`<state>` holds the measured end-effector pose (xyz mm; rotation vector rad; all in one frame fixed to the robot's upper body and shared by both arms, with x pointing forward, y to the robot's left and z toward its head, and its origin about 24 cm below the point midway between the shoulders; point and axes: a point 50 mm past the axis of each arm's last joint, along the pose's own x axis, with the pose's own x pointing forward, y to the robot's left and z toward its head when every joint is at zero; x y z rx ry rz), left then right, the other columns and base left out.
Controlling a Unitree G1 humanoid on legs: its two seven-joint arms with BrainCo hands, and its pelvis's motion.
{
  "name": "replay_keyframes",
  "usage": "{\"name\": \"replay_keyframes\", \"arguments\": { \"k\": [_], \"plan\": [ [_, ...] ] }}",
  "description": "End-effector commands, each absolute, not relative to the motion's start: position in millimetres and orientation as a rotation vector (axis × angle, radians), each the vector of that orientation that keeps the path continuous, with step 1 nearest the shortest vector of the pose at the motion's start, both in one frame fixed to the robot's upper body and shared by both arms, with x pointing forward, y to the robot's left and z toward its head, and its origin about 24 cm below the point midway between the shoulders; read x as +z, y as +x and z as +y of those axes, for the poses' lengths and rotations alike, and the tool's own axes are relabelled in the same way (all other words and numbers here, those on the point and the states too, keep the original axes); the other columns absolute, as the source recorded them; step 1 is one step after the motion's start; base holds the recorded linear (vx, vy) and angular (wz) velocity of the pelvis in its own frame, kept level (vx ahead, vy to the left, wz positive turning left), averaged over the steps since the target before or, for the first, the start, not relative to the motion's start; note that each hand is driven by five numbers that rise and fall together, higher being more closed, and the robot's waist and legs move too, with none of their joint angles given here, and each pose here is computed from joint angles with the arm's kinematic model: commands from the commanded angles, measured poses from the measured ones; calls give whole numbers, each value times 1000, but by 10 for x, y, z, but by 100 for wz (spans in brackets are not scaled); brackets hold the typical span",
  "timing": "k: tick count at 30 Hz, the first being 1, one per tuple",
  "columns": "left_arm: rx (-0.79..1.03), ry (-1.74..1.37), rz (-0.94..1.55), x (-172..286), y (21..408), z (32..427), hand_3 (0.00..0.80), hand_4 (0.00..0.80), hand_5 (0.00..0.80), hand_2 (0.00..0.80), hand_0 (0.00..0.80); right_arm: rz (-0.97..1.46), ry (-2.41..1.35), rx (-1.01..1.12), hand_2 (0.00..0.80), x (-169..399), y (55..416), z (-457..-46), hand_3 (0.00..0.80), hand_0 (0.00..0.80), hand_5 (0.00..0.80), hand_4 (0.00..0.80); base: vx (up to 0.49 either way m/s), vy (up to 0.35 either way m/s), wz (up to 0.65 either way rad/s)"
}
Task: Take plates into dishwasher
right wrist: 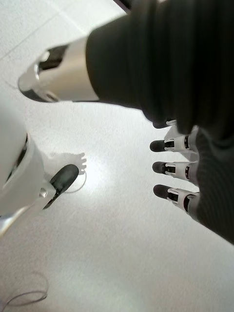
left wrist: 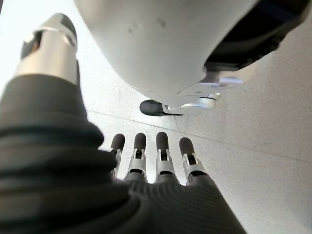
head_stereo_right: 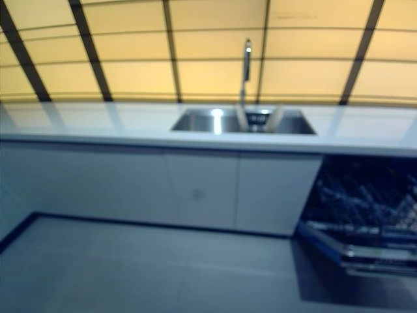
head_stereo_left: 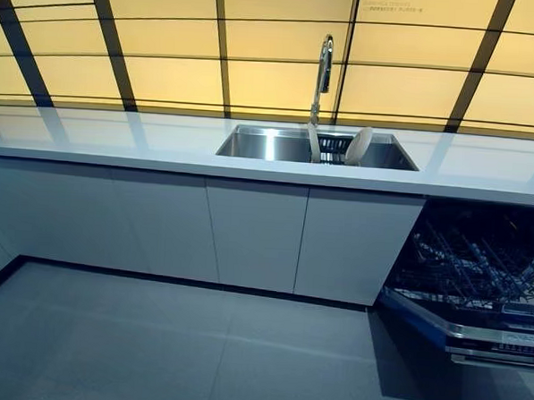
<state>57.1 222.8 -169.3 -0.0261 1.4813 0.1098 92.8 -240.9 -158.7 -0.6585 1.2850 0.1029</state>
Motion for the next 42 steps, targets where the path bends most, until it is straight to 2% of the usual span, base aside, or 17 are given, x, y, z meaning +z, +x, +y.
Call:
{"name": "replay_keyframes", "arguments": {
  "k": [1,8,12,17,25,30,33,37,42],
  "plan": [
    [96,50,1464,-1649,758,2339,0,0,0,0,0,1189,-685,107,0,-1513,1245,-2366,0,0,0,0,-6,-68,0],
    [125,86,1430,-1620,833,2412,0,0,0,0,0,1215,-673,96,0,-1519,1238,-2365,0,0,0,0,21,-84,0],
    [202,14,1411,-1616,857,2403,0,0,0,0,0,1253,-696,113,0,-1508,1240,-2424,0,0,0,0,17,-83,0],
    [254,-80,1410,-1637,758,2391,0,0,0,0,0,1283,-744,191,0,-1505,1206,-2471,0,0,0,0,95,-137,-22],
    [264,-107,1444,-1692,529,2317,0,0,0,0,0,1325,-736,216,0,-1569,950,-2518,0,0,0,0,421,77,-35],
    [273,-58,1424,-1637,599,2511,0,0,0,0,0,1254,-742,292,0,-1579,1054,-2358,0,0,0,0,314,130,-68],
    [268,-15,1408,-1591,722,2597,0,0,0,0,0,1182,-781,385,0,-1551,1160,-2295,0,0,0,0,229,38,16],
    [198,64,1371,-1491,1074,2658,0,0,0,0,0,937,-810,445,0,-1339,1712,-2143,0,0,0,0,-4,-90,7],
    [183,70,1425,-1528,914,2654,0,0,0,0,0,785,-806,503,0,-1103,2005,-2015,0,0,0,0,102,-49,3]
  ]
}}
